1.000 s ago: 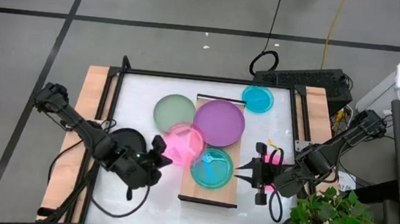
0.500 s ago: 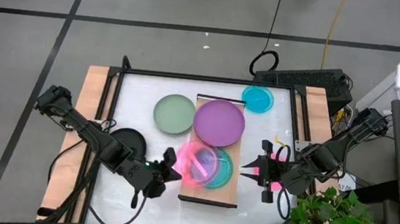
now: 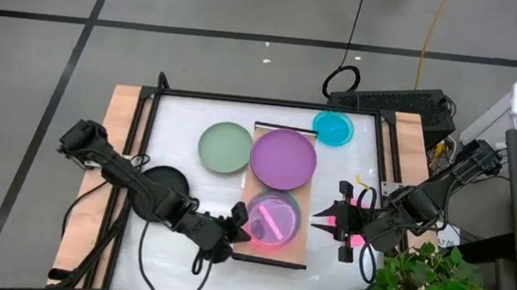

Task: Place and stack plates onto a shelf
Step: Stack the left pink transparent plate on top of the blue transparent plate on the shelf, then stack the pink transparent plate on top of the pink transparent plate on the shelf

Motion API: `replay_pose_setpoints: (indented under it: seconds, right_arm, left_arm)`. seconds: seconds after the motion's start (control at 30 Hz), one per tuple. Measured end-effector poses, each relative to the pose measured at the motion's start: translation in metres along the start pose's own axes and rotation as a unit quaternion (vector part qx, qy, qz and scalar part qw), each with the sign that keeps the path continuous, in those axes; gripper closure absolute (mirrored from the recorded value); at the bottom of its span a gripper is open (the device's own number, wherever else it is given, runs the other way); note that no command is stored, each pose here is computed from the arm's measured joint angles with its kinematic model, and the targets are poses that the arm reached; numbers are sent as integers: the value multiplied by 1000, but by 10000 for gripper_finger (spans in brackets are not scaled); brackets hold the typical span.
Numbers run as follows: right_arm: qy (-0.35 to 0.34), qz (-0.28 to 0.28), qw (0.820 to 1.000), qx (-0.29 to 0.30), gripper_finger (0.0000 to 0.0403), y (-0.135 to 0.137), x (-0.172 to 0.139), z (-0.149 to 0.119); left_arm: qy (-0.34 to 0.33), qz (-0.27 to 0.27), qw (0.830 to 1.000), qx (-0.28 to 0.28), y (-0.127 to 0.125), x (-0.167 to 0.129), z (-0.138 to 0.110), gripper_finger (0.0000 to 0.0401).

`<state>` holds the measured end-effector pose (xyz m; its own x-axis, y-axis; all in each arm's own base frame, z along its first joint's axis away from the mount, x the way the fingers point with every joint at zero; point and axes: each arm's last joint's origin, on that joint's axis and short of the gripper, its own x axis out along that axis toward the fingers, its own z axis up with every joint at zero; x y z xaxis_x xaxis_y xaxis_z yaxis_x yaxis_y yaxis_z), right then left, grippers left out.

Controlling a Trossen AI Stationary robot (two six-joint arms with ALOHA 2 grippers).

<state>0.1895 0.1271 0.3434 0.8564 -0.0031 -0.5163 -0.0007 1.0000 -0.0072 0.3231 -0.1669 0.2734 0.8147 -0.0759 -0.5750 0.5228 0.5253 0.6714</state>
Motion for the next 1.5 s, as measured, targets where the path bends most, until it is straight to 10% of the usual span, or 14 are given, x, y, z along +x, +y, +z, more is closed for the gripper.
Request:
replay_pose_setpoints:
  seconds: [0.77, 1.5]
  right_arm:
    - [0, 0, 1000, 0, 312, 0, 0, 0]
    - [19, -8, 1000, 24, 312, -1, 5, -9]
  left_arm:
    - [8, 10, 994, -110, 12, 8, -11, 297]
    - [-3, 17, 988, -155, 11, -2, 6, 293]
